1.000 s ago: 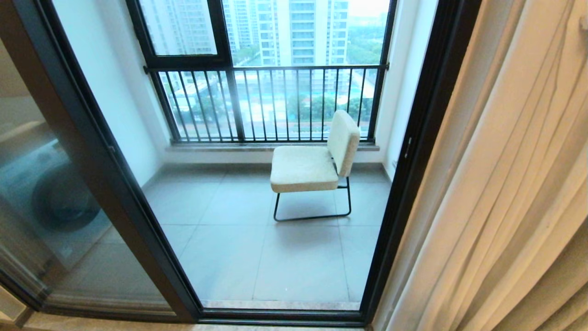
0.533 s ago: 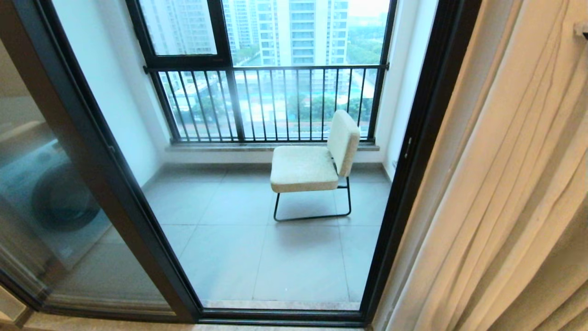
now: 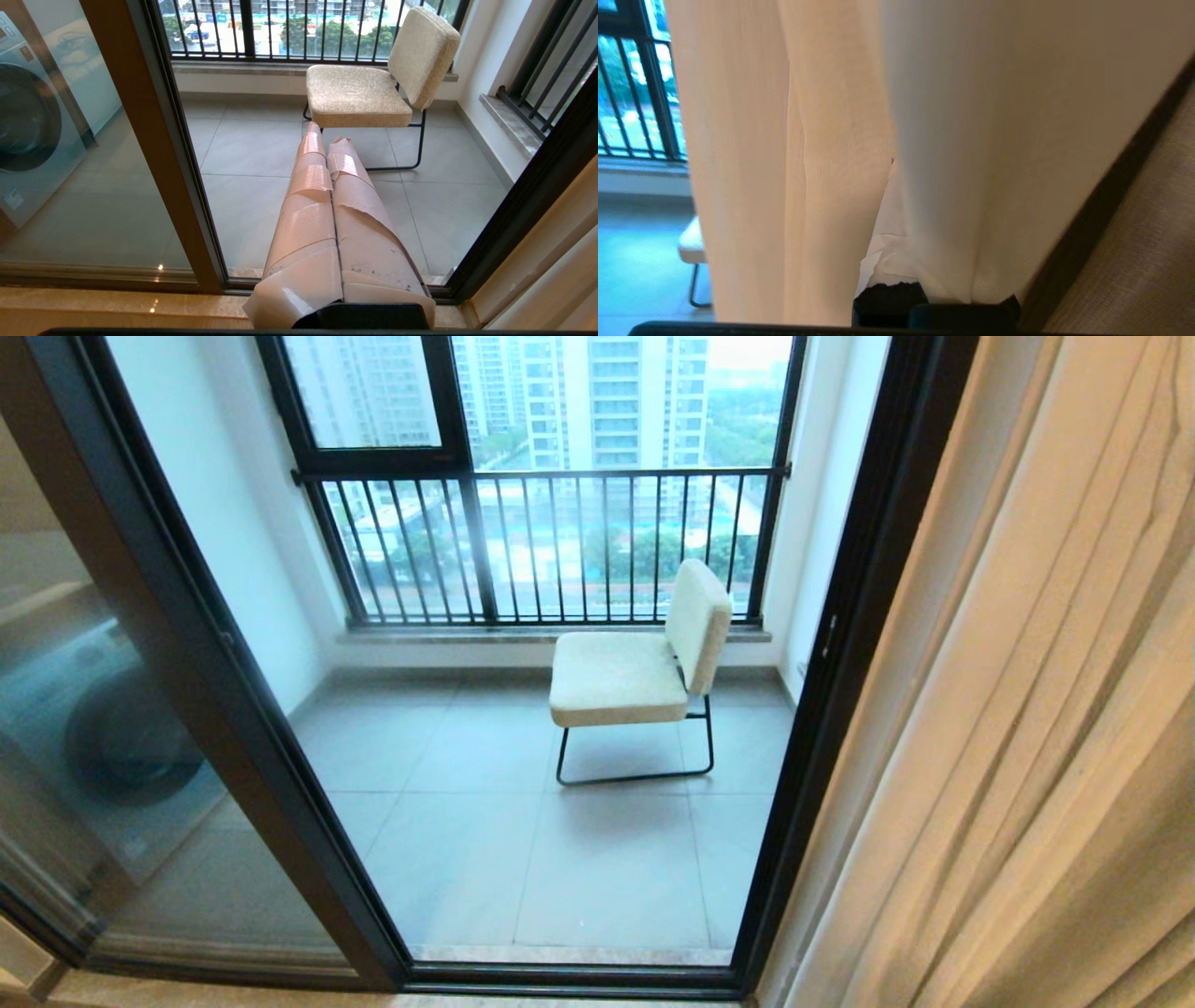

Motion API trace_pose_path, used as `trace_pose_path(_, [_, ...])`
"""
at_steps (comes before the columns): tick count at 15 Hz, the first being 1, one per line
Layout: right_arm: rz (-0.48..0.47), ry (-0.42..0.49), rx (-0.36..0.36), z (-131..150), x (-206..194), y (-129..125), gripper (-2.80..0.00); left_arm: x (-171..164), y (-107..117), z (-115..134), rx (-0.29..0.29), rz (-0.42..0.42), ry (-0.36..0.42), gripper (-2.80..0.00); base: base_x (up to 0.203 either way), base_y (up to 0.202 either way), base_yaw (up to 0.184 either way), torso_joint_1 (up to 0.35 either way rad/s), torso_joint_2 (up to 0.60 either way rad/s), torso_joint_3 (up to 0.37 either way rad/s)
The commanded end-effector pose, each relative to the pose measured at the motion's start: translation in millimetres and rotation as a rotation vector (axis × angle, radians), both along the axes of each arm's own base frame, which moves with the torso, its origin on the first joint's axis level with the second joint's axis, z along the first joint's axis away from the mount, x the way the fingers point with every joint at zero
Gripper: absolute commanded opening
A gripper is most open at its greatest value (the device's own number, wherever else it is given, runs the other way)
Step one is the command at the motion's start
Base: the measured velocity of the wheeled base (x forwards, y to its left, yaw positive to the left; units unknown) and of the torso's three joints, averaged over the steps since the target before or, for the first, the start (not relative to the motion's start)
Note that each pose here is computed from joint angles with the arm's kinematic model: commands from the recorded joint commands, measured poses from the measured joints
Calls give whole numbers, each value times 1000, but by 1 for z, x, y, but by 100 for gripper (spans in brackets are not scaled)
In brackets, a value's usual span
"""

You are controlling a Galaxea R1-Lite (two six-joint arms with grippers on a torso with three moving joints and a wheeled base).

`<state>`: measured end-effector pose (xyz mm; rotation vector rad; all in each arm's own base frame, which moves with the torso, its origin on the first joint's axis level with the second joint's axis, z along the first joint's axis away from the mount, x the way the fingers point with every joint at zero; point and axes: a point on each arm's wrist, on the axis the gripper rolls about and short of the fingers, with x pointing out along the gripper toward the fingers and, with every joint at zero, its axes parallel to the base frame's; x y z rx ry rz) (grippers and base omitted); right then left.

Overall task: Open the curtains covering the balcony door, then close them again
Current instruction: Close the inner curtains on both sides

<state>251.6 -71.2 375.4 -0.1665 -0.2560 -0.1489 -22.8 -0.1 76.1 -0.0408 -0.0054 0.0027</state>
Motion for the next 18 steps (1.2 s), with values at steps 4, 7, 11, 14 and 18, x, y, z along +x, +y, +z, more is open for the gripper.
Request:
trace_pose_path(4, [49, -33, 14, 6, -24, 17, -280, 0, 0, 0, -1, 2, -1, -280, 0, 0, 0, 0, 0, 0])
trace_pose_path(7, [107, -30, 32, 3, -33, 31, -280, 0, 0, 0, -1, 1, -1, -280, 0, 0, 0, 0, 0, 0])
trace_pose_path(11, [232, -27, 71, 0, -41, 58, -280, 0, 0, 0, -1, 0, -1, -280, 0, 0, 0, 0, 0, 0])
trace_pose_path(14, [256, -22, 77, -3, -40, 63, -280, 0, 0, 0, -1, 1, -1, -280, 0, 0, 0, 0, 0, 0])
trace_pose_path(18, [293, -10, 80, -6, -33, 70, -280, 0, 0, 0, -1, 1, -1, -280, 0, 0, 0, 0, 0, 0])
